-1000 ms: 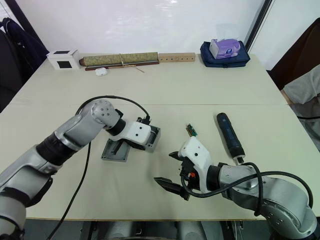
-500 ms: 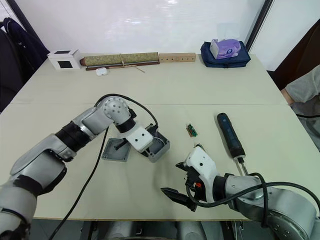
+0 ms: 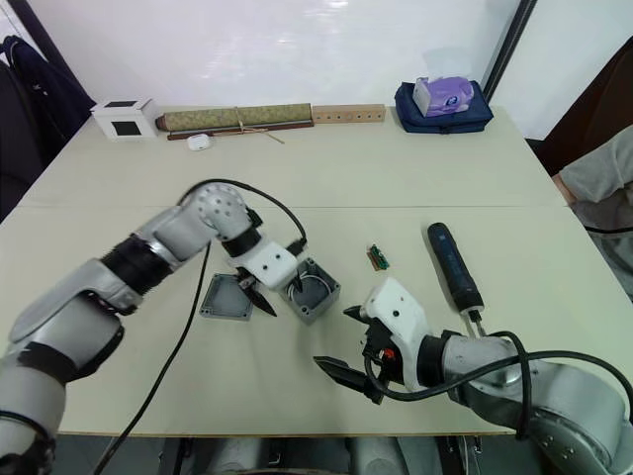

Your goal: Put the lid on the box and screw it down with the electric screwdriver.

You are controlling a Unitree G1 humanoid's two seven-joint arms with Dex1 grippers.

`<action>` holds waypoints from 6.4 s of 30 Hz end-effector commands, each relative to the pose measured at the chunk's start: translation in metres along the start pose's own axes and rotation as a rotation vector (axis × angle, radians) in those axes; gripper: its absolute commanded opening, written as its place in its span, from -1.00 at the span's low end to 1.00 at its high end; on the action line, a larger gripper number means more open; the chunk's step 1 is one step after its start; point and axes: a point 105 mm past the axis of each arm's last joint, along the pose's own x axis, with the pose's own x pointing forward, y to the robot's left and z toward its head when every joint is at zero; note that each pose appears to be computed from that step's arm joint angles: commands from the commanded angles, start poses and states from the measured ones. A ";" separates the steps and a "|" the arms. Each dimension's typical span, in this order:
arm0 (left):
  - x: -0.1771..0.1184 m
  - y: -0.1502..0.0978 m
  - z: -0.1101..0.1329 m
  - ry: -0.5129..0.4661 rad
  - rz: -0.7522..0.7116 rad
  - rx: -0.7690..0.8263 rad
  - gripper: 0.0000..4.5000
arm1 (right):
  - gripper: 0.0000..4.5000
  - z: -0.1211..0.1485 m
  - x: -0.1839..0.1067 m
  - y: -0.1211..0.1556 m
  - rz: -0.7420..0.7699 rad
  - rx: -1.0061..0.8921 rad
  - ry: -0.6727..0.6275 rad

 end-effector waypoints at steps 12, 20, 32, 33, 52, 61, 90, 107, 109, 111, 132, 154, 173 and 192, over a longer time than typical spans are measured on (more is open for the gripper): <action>-0.090 -0.041 -0.060 0.106 0.800 -1.271 0.37 | 1.00 0.064 0.022 -0.014 0.022 -0.365 -0.139; -0.072 -0.069 -0.083 0.119 0.846 -1.406 0.37 | 1.00 0.046 0.042 -0.020 0.048 -0.403 -0.111; -0.038 -0.081 -0.091 0.189 0.784 -1.455 0.37 | 1.00 0.041 0.047 -0.025 0.006 -0.428 -0.105; -0.035 -0.082 -0.091 0.190 0.777 -1.460 0.37 | 1.00 0.041 0.046 -0.024 0.006 -0.428 -0.108; -0.002 -0.078 -0.097 0.182 0.779 -1.540 -0.98 | 1.00 0.024 0.031 -0.007 0.077 -0.311 -0.011; -0.023 -0.054 -0.088 0.094 0.897 -1.477 -0.98 | 1.00 0.026 0.025 -0.014 0.060 -0.326 0.008; -0.119 0.069 0.023 -0.868 1.310 -0.694 -0.98 | 1.00 0.128 0.014 -0.079 -0.111 0.219 -0.583; -0.104 0.062 0.032 -0.850 1.210 -0.666 -1.00 | 0.10 0.132 0.016 -0.086 -0.137 0.288 -0.588; -0.104 0.062 0.032 -0.847 1.208 -0.664 -1.00 | -0.23 0.134 0.017 -0.085 -0.134 0.285 -0.589; -0.103 0.061 0.032 -0.845 1.205 -0.660 -1.00 | -0.59 0.136 0.017 -0.084 -0.132 0.282 -0.590; -0.116 0.041 0.016 -0.841 1.101 -0.707 0.25 | -0.92 0.118 0.015 -0.087 -0.172 0.258 -0.562; -0.069 0.025 -0.004 -0.677 0.813 -0.780 -0.95 | -0.92 0.014 0.013 -0.041 -0.497 -1.353 -0.191; -0.025 0.010 0.001 -0.503 0.611 -0.661 -0.95 | -0.92 -0.008 0.046 -0.041 -0.473 -1.550 -0.138; 0.012 0.000 -0.009 -0.400 0.550 -0.603 -0.95 | -0.92 -0.030 0.054 -0.039 -0.411 -1.522 -0.109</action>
